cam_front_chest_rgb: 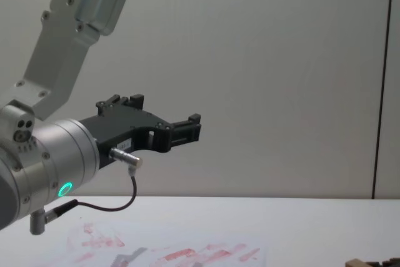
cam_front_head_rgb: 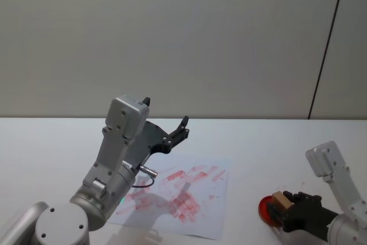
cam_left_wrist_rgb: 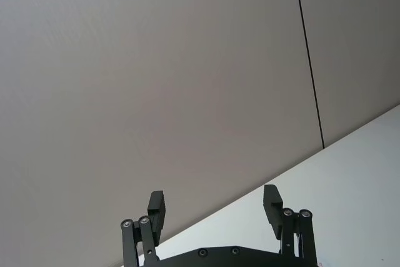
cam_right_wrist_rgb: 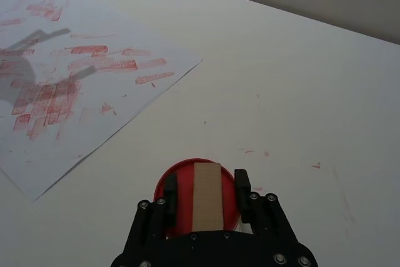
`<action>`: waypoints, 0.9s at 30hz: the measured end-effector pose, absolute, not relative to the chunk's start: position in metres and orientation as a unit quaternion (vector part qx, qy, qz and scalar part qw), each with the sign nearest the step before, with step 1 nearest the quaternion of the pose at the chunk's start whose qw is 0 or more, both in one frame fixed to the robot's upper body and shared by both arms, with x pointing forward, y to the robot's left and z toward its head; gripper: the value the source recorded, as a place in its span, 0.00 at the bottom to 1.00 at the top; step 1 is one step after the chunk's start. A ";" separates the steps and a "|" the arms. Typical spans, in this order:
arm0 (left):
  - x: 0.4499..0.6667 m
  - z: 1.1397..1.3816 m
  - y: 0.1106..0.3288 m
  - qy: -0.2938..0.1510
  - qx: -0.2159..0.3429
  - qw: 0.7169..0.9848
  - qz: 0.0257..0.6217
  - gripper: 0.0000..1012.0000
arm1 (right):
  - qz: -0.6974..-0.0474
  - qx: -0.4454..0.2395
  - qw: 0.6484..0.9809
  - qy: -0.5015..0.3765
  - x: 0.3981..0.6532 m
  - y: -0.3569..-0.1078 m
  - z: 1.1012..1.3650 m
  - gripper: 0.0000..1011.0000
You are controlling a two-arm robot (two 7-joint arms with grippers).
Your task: Use the one hand to pick up the stamp and affix it onto the A4 paper.
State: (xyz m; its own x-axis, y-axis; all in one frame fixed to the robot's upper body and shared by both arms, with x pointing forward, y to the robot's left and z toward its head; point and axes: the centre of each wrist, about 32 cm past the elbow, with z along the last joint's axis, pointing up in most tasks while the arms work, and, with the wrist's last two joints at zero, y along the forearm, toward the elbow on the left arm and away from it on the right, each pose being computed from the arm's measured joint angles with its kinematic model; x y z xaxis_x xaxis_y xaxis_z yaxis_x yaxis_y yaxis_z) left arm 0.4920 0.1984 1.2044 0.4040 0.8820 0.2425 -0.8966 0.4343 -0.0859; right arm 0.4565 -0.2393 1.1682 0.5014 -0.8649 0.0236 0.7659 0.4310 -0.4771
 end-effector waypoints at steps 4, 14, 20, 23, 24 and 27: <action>0.492 1.204 0.198 -0.126 0.029 0.837 0.531 0.99 | -0.485 -0.220 0.838 0.113 0.457 -0.239 1.167 0.62; 0.492 1.204 0.198 -0.126 0.029 0.837 0.531 0.99 | -0.484 -0.222 0.839 0.113 0.456 -0.239 1.166 0.91; 0.492 1.204 0.198 -0.126 0.029 0.837 0.531 0.99 | -0.484 -0.223 0.839 0.113 0.456 -0.239 1.166 0.99; 0.492 1.204 0.198 -0.126 0.029 0.837 0.531 0.99 | -0.484 -0.223 0.839 0.113 0.456 -0.239 1.166 0.99; 0.492 1.204 0.198 -0.126 0.029 0.837 0.531 0.99 | -0.484 -0.223 0.839 0.113 0.456 -0.239 1.166 0.99; 0.492 1.204 0.198 -0.126 0.029 0.837 0.531 0.99 | -0.484 -0.223 0.839 0.113 0.456 -0.239 1.166 0.99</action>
